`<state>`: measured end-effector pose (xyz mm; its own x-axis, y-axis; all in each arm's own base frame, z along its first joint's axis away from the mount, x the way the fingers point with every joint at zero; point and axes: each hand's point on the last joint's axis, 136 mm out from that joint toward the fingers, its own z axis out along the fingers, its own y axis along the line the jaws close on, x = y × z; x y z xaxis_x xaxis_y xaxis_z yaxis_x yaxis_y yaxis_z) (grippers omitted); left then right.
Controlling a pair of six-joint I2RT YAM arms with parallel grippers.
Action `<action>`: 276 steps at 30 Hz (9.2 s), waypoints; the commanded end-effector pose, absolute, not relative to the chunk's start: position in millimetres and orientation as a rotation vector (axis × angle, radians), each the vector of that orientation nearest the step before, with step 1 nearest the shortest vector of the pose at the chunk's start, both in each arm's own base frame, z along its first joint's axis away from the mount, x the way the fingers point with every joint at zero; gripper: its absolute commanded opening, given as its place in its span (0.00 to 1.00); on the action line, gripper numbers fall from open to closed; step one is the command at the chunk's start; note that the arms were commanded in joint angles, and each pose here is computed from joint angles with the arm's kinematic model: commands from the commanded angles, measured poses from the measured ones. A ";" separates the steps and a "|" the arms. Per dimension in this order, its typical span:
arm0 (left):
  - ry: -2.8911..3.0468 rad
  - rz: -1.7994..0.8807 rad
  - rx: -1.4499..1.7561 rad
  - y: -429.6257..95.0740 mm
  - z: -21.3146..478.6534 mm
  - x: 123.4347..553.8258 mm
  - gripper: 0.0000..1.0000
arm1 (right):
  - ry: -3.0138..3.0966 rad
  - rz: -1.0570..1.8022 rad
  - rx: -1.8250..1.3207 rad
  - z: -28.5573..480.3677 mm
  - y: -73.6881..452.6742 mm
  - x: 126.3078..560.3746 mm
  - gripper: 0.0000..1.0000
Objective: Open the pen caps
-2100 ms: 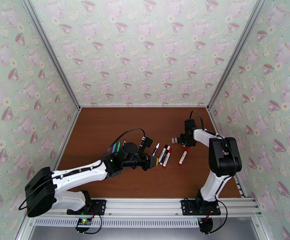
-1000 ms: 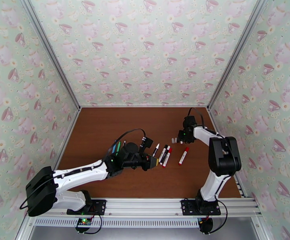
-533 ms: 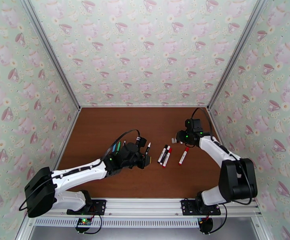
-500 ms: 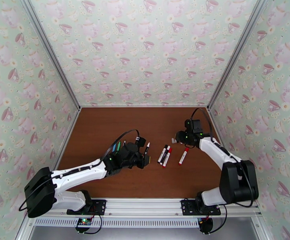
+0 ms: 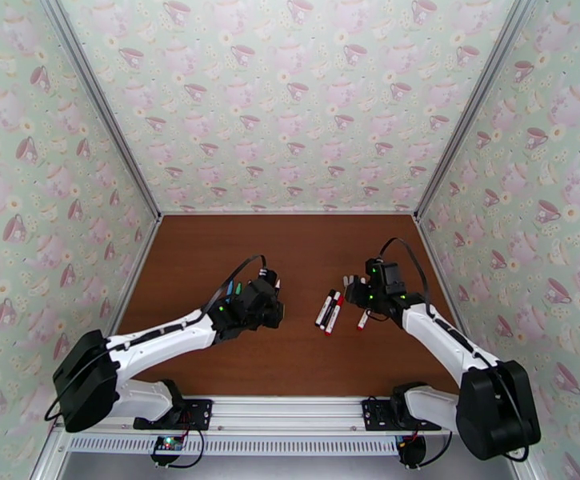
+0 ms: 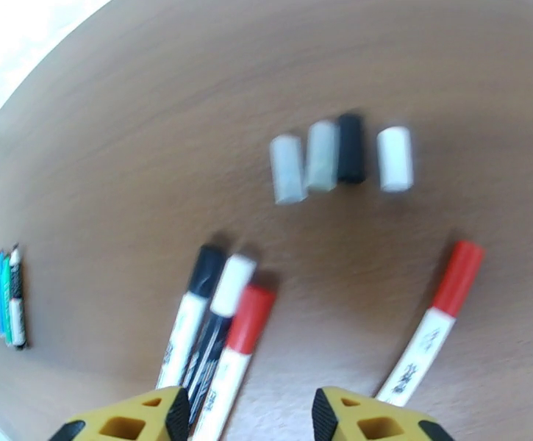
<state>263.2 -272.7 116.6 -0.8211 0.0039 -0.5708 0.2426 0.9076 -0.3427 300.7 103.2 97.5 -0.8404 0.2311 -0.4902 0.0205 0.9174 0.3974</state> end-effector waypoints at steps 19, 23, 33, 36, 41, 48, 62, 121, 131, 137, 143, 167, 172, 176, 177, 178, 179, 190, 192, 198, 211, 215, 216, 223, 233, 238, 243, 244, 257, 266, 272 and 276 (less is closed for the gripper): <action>2.549 -0.203 0.122 -244.3 78.4 304.0 0.16 | 2.210 0.864 -0.210 188.4 202.3 260.2 1.00; 2.547 -0.133 0.152 -239.5 70.1 309.9 0.17 | 2.168 0.915 -0.264 193.7 214.6 247.8 1.00; 2.556 -0.013 0.146 -224.3 60.2 326.7 0.22 | 2.152 0.900 -0.367 199.8 238.7 231.7 1.00; 2.561 0.032 0.146 -221.3 59.2 331.8 0.23 | 2.168 0.903 -0.381 196.0 246.8 230.8 1.00; 2.578 0.090 0.138 -214.4 51.7 337.3 0.23 | 2.172 0.877 -0.404 196.9 254.9 233.1 1.00; 2.640 0.116 0.142 -210.4 29.3 338.3 0.21 | 2.189 0.886 -0.389 192.2 255.8 232.6 1.00; 2.651 0.183 0.114 -200.2 19.9 343.0 0.30 | 2.227 0.881 -0.341 176.8 247.7 227.1 1.00; 2.319 -0.968 0.279 -310.9 163.9 260.1 0.48 | 2.462 0.245 0.349 113.4 80.1 273.0 0.57; 2.202 -1.152 0.365 -337.2 194.7 235.5 0.57 | 2.523 0.236 0.546 77.7 26.3 309.4 0.51; 2.185 -1.181 0.363 -336.5 200.6 230.0 0.63 | 2.570 0.249 0.560 56.7 16.5 332.6 0.51; 2.184 -1.181 0.344 -331.8 201.8 228.0 0.65 | 2.580 0.246 0.545 50.7 15.1 351.0 0.50; 2.019 -1.181 0.349 -312.0 255.7 224.4 0.85 | 2.671 0.175 0.583 29.3 8.8 347.5 0.43; 1.973 -1.212 0.288 -304.2 258.8 226.2 0.93 | 2.685 0.180 0.580 25.3 10.0 345.7 0.41; 1.961 -1.242 0.295 -303.0 259.9 223.9 1.00 | 2.703 0.189 0.583 20.6 11.7 344.6 0.41; 1.967 -1.242 0.293 -302.5 258.3 223.7 1.00 | 2.702 0.187 0.584 20.6 11.4 344.9 0.40; 1.972 -1.247 0.293 -302.5 257.9 223.2 1.00 | 2.704 0.191 0.583 20.2 12.1 345.1 0.40; 1.978 -1.248 0.292 -302.2 257.0 223.0 1.00 | 2.706 0.191 0.579 20.2 12.3 345.6 0.40; 2.014 -1.271 0.287 -306.4 243.4 222.2 1.00 | 2.725 0.183 0.574 17.8 12.1 345.9 0.31; 2.014 -1.279 0.286 -307.6 243.2 222.3 1.00 | 2.720 0.183 0.571 19.5 12.2 346.2 0.30; 2.031 -1.263 0.308 -311.6 239.0 223.5 0.99 | 2.691 0.198 0.529 31.8 18.7 348.7 0.26; 2.141 -1.285 0.335 -345.4 209.4 221.2 1.00 | 2.543 0.381 0.368 106.2 74.8 346.0 0.24; 2.156 -1.368 0.319 -359.9 205.0 222.1 1.00 | 2.473 0.471 0.317 138.6 105.2 338.5 0.23; 2.170 -1.368 0.299 -361.2 201.6 224.1 1.00 | 2.458 0.494 0.305 145.5 112.3 336.2 0.22; 2.179 -1.423 0.271 -373.9 197.4 228.6 1.00 | 2.324 0.668 0.278 196.3 153.6 317.7 0.21; 2.146 -1.529 0.290 -391.5 207.1 228.4 0.95 | 2.194 0.884 0.234 242.0 203.3 297.3 0.21; 2.131 -1.545 0.289 -393.4 210.8 228.7 0.93 | 2.155 0.931 0.208 255.0 222.2 290.7 0.19; 2.129 -1.560 0.291 -394.2 211.6 227.7 0.69 | 2.141 0.968 0.187 260.9 237.0 287.8 0.19; 2.126 -1.561 0.290 -394.2 212.3 227.8 0.65 | 2.141 0.975 0.185 260.9 239.7 287.2 0.19; 2.134 -1.467 0.295 -383.3 209.6 230.6 0.25 | 2.156 0.955 0.175 256.9 244.3 285.6 0.18; 2.146 -1.437 0.322 -380.0 207.4 227.7 0.18 | 2.184 0.951 0.145 250.6 248.4 284.6 0.18; 2.145 -1.429 0.335 -379.7 206.5 227.2 0.10 | 2.190 0.977 0.127 251.9 252.6 282.6 0.20; 2.138 -1.414 0.395 -379.6 204.9 222.3 0.07 | 2.196 0.992 0.110 253.7 255.5 280.9 0.27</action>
